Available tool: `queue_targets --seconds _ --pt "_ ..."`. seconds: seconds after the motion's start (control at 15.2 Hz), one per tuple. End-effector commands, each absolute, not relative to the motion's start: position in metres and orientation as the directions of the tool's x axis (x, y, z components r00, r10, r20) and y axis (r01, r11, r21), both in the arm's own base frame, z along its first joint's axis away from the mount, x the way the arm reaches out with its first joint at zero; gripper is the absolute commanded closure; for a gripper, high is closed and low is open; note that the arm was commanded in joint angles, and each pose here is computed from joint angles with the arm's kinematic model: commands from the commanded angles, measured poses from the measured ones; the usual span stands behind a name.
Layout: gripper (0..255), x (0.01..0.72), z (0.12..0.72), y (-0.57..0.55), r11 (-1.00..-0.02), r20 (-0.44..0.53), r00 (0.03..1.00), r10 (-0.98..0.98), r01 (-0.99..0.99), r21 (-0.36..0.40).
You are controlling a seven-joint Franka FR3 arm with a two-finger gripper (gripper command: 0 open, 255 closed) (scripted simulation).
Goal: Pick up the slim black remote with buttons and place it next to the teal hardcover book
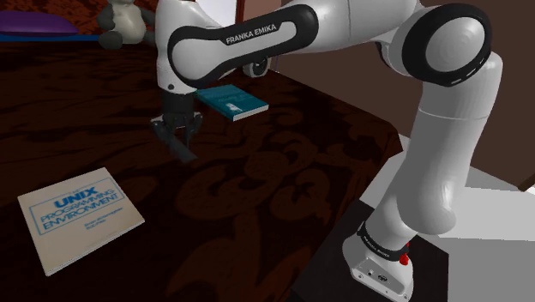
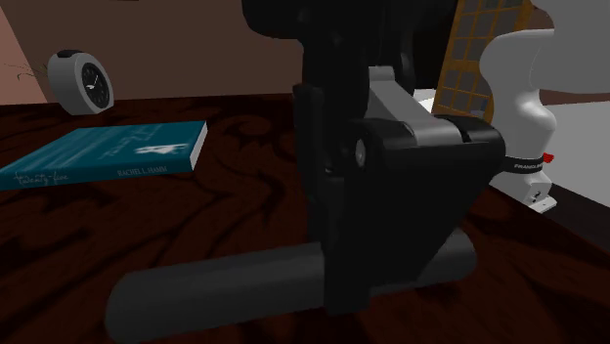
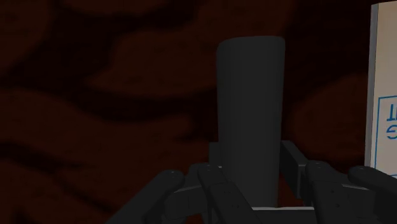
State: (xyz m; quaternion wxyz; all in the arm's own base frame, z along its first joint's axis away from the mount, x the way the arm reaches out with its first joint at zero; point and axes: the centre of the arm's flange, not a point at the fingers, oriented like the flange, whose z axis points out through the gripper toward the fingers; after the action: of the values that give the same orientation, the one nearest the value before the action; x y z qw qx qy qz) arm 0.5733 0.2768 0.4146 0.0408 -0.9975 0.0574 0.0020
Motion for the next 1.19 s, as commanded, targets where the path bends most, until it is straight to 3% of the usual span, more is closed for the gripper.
queue_targets --seconds 0.0,1.12 --pt "255 0.574 0.419 0.263 -0.99 -0.009 0.993 -0.114 -0.115 -0.081" --pt "255 0.578 0.419 0.039 -0.99 -0.009 0.993 -0.114 -0.115 -0.081"
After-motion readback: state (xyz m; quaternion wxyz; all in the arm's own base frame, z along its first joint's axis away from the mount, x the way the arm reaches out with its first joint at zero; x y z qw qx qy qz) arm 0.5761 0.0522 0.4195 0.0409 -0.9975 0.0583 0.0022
